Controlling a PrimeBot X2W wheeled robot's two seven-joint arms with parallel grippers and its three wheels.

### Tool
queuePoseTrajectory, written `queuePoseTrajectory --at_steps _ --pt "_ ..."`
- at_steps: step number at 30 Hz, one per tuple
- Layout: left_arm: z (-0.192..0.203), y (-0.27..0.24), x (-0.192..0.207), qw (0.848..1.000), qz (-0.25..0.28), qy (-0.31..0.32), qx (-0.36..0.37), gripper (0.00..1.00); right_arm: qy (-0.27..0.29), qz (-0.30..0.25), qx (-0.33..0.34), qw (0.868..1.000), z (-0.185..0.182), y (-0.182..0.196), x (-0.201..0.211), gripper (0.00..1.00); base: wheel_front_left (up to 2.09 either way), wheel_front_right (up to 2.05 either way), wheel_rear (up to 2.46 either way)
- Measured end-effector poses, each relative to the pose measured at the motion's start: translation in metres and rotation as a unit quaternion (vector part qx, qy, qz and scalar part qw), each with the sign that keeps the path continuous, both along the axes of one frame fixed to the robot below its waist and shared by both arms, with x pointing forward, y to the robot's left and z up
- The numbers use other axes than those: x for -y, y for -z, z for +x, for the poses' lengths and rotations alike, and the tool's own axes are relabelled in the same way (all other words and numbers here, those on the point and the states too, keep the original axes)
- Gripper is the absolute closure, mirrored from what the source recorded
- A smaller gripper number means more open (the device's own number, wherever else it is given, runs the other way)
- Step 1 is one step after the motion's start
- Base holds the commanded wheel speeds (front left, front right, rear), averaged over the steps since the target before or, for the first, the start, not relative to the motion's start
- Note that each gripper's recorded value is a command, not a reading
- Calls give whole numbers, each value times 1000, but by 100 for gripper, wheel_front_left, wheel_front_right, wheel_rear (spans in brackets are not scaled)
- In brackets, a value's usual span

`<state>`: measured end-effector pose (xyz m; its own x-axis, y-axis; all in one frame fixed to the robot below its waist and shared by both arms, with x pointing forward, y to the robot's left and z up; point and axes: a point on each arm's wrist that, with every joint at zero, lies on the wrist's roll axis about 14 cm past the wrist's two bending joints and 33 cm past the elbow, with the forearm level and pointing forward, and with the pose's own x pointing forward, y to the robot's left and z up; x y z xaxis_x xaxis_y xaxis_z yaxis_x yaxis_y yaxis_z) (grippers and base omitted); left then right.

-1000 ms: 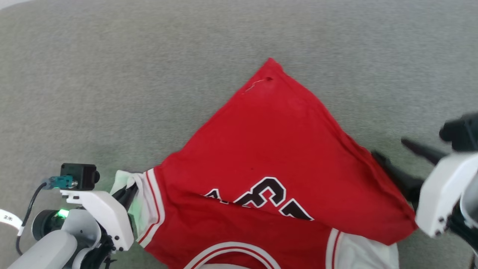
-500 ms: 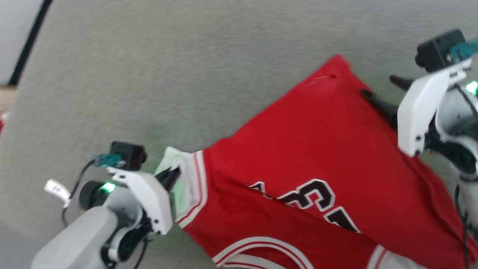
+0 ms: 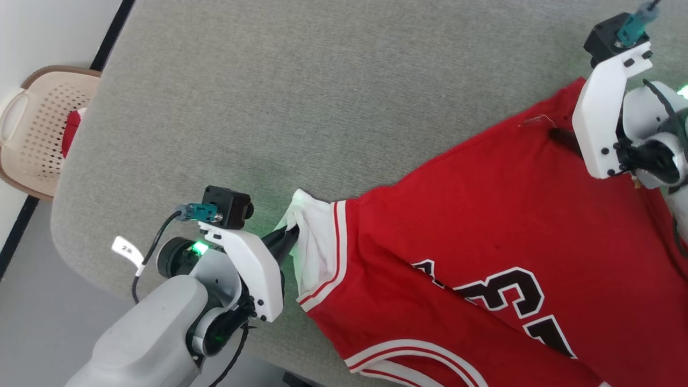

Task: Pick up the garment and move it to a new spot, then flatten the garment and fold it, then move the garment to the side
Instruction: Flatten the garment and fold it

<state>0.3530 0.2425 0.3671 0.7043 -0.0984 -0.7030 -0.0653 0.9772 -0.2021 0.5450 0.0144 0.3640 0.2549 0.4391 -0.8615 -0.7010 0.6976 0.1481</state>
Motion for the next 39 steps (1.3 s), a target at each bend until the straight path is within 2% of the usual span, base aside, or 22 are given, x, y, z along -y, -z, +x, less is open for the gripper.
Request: queuePoseTrajectory --at_steps 3,4,5,6,10,14,17,23,28,34,39 --pt "-1 2 -3 1000 0 -3 -1 100 -22 -45 -22 998 -4 8 3 0 0 0 0" --pt "-2 3 -4 1000 1 -4 -3 100 -26 -56 -28 998 -5 8 5 13 0 0 0" --pt "-2 3 -5 1000 1 -4 -4 100 -30 -63 -32 997 -6 8 6 79 0 0 0" --pt "-3 4 -7 1000 1 -5 -5 100 -31 -62 -35 997 -6 6 6 100 0 0 0" --pt "2 1 -13 1000 3 0 -8 100 -19 -39 -34 998 -6 1 7 100 0 0 0" --pt "21 -20 -33 999 35 13 7 100 2 -6 -10 1000 0 -15 11 100 0 0 0" --pt "46 -49 -49 997 67 30 27 100 21 15 17 1000 7 -34 20 100 0 0 0" --pt "98 -118 -62 988 119 70 73 100 54 55 106 991 27 -97 47 100 0 0 0" --pt "136 -174 -56 977 152 98 114 100 89 79 179 977 37 -154 79 100 0 0 0" --pt "172 -235 -40 960 194 125 160 100 134 97 263 951 42 -226 118 100 0 0 0" --pt "202 -281 -19 947 203 132 211 100 169 99 307 931 43 -266 144 100 0 0 0"
